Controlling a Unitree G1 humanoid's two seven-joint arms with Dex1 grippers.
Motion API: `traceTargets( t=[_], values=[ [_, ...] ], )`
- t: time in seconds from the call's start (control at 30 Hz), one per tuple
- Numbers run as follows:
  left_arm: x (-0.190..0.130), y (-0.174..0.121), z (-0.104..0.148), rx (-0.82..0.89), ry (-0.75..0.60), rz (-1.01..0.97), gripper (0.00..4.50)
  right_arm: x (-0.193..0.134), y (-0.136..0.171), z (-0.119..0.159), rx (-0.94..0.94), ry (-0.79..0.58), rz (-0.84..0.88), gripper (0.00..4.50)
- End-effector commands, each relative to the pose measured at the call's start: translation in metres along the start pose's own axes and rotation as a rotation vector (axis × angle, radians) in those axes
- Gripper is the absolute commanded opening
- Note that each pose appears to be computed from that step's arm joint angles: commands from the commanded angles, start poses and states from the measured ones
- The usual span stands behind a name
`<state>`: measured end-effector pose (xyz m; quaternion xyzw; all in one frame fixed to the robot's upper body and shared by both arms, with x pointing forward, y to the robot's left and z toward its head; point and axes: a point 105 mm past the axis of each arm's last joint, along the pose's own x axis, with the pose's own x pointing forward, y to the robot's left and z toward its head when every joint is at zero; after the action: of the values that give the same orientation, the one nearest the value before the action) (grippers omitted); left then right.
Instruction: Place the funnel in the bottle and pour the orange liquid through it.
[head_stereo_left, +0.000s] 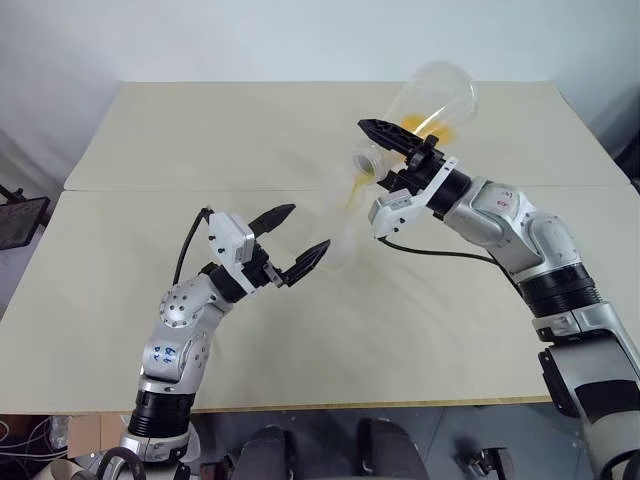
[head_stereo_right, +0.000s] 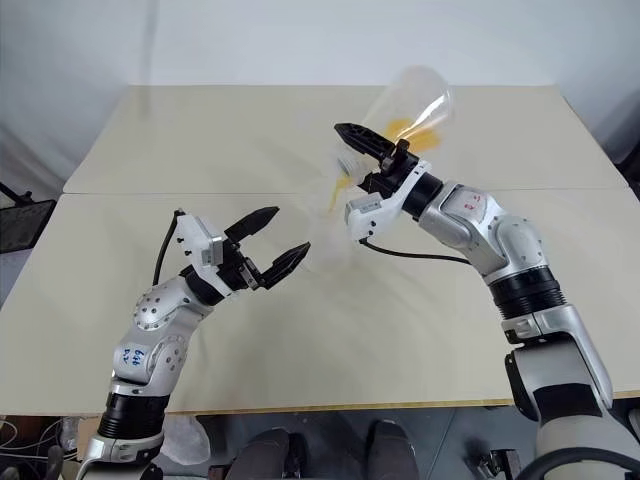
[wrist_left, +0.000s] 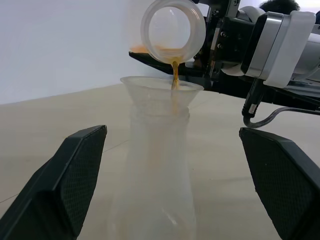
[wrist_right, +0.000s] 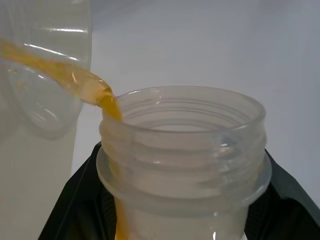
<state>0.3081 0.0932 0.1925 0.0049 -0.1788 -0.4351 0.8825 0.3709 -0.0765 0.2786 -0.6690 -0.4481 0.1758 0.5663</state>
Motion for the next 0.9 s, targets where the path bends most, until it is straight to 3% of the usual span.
traceTargets(
  t=[0.03, 0.9],
  values=[
    [0.001, -0.0021, 0.0085, 0.038, -0.031, -0.002, 4.5, 0.0049, -0.0192, 0.001, -0.042, -0.026, -0.06, 2.53],
    [0.0014, -0.003, 0.0075, 0.038, -0.045, 0.014, 4.5, 0.0081, -0.0155, 0.0012, -0.111, -0.052, -0.065, 2.53]
  ],
)
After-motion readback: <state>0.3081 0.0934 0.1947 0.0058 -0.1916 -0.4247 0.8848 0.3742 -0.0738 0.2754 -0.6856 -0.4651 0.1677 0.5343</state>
